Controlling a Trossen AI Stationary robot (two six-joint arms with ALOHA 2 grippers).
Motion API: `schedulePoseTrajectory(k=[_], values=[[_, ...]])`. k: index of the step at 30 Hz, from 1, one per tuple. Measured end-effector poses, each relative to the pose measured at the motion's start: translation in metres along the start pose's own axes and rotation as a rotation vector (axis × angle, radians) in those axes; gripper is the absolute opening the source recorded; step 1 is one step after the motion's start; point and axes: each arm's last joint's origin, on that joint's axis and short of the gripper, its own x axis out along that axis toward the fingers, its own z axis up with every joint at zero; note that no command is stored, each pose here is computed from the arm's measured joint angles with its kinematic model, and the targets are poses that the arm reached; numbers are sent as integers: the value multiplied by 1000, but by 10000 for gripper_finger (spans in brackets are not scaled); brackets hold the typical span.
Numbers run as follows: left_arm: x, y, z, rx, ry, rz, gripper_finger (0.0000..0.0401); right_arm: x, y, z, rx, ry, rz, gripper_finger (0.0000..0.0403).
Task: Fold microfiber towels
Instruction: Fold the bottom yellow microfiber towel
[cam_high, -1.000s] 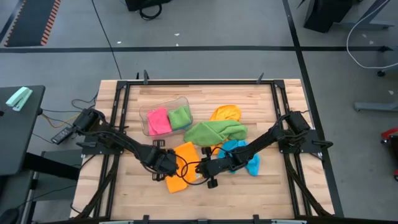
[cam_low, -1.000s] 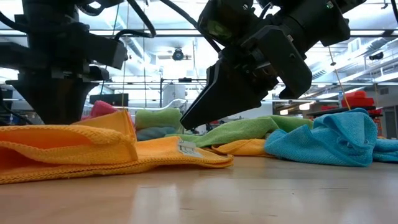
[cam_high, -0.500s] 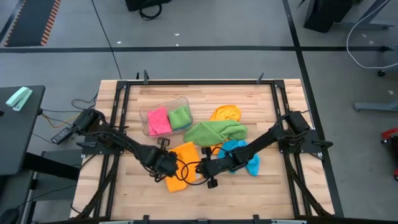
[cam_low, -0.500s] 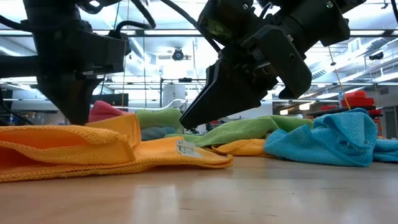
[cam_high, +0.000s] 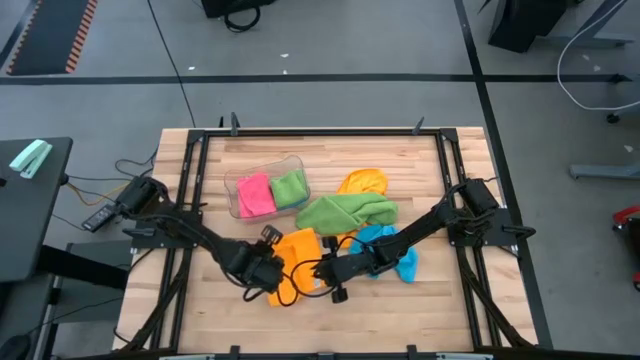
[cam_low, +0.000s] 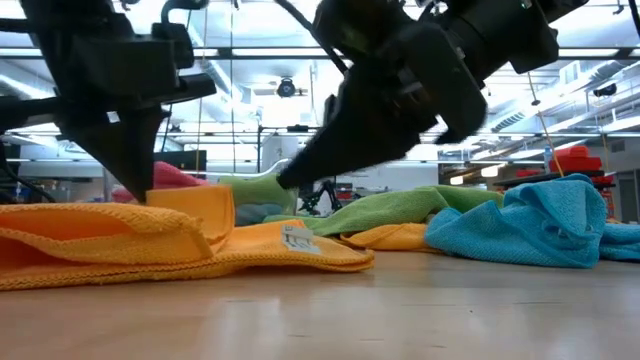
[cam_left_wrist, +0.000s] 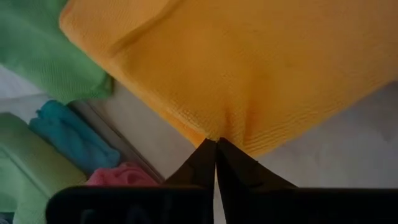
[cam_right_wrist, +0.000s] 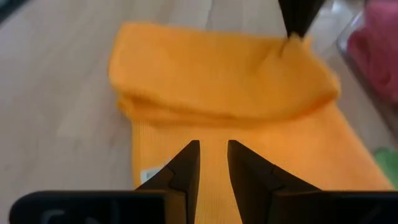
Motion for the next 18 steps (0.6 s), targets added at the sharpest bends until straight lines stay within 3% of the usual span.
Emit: schedulePoseTrajectory(k=[5,8,13,18], values=[[1,3,0,-45,-1,-2,6,3,3,12,8,-151,63,92],[3,6,0,-73,-2,-1,11,16,7,3,14,-180,72,92],[5,9,0,-92,-2,0,26,34,12,-1,13,-199,76,92],[5,9,1,-78,-6,0,11,55,19,-4,-17,-147,92,92]])
